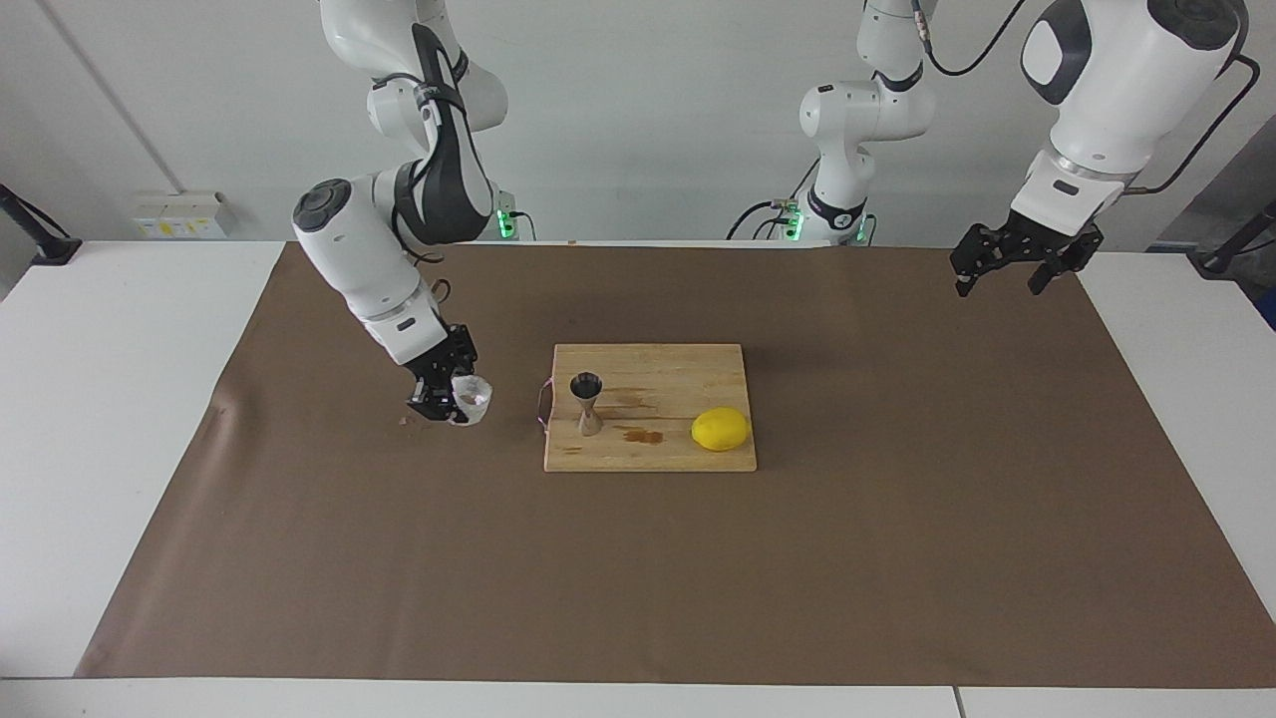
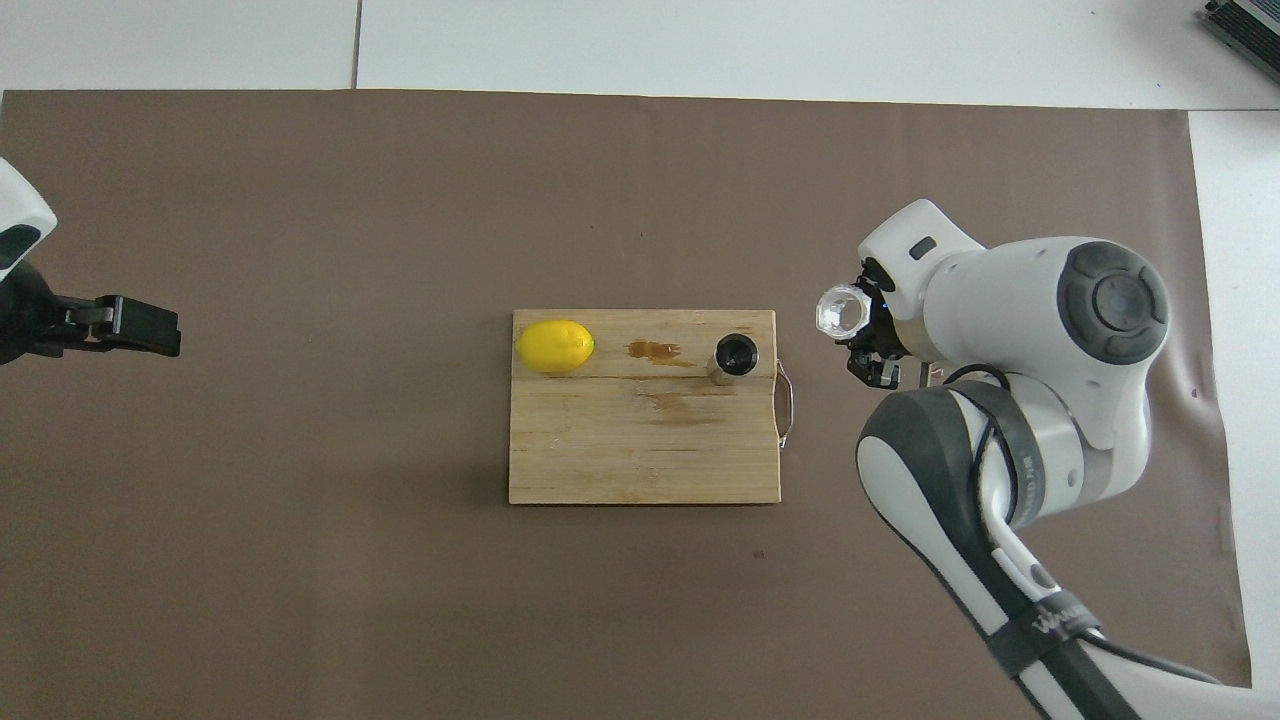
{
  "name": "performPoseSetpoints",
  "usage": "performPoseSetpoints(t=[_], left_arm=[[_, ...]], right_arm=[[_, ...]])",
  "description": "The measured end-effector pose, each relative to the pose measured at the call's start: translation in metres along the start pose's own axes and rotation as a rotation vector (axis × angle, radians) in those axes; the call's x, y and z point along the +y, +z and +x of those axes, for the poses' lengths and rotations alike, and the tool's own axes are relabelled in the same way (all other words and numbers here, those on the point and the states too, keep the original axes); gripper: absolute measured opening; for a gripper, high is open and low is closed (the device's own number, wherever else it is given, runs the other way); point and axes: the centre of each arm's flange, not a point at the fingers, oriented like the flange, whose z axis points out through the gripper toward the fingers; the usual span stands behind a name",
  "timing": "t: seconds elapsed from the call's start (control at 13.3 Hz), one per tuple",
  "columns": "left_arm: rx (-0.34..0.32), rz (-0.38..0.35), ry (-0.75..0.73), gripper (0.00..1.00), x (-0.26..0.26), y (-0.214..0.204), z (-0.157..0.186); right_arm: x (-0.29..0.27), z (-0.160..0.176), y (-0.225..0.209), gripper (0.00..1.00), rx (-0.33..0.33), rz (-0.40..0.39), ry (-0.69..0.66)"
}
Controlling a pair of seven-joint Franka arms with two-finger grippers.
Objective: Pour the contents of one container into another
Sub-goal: 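Turn the white cup upright and carry it back with the right gripper, then lower the white cup onto the table and open the right gripper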
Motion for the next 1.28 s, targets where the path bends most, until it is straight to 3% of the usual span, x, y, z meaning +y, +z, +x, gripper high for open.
performPoseSetpoints(t=[0.45, 0.75, 1.06, 1.28], left_arm=[[0.0, 0.0, 0.0, 1.0, 0.0, 0.0, 0.0], [0.0, 0.0, 0.0, 1.0, 0.0, 0.0, 0.0], [0.0, 0.0, 0.0, 1.0, 0.0, 0.0, 0.0], [0.0, 0.0, 0.0, 1.0, 0.0, 0.0, 0.0]], right_arm=[[-0.001, -0.08, 0.036, 0.52, 0.094, 0.057, 0.052], [-0.009, -0.092, 0.058, 0.52, 0.159, 0.082, 0.09], [-0.012, -0.092, 0.064, 0.52, 0.159, 0.094, 0.093], [-0.013, -0.093, 0.065, 0.83, 0.159, 0.096, 0.095]])
